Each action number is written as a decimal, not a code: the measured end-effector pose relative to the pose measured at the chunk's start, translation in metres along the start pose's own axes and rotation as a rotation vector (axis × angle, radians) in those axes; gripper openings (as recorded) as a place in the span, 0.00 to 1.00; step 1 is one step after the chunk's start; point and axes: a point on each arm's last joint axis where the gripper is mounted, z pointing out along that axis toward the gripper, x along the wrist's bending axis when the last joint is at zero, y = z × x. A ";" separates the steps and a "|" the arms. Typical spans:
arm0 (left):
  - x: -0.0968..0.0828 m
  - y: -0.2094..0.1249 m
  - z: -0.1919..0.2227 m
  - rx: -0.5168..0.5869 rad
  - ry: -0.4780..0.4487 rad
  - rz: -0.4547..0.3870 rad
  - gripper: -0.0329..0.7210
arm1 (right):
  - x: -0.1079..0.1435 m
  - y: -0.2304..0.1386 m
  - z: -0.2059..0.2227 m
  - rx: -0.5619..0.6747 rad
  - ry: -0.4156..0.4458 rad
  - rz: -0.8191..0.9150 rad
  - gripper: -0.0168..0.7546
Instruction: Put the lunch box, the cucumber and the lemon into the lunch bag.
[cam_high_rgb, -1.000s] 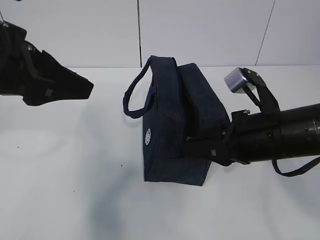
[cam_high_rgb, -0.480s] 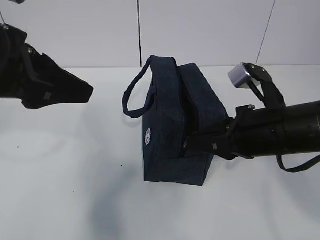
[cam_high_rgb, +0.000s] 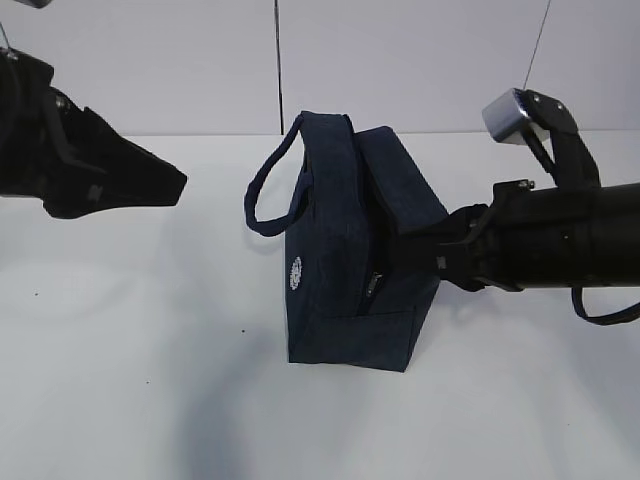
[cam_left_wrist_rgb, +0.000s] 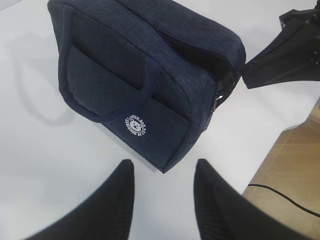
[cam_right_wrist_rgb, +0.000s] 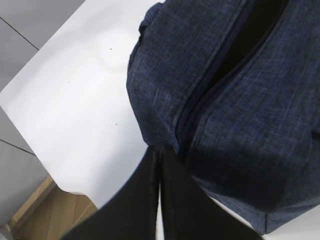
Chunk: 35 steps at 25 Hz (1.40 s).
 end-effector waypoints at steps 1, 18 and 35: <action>0.000 0.000 0.000 0.000 0.000 0.000 0.40 | 0.000 0.000 0.000 -0.001 -0.002 0.002 0.02; 0.000 0.000 0.000 0.001 0.001 0.001 0.40 | 0.003 0.020 0.010 0.014 0.090 -0.315 0.03; 0.000 0.000 0.000 0.002 -0.001 0.001 0.40 | -0.019 0.005 0.037 0.282 0.147 -0.484 0.47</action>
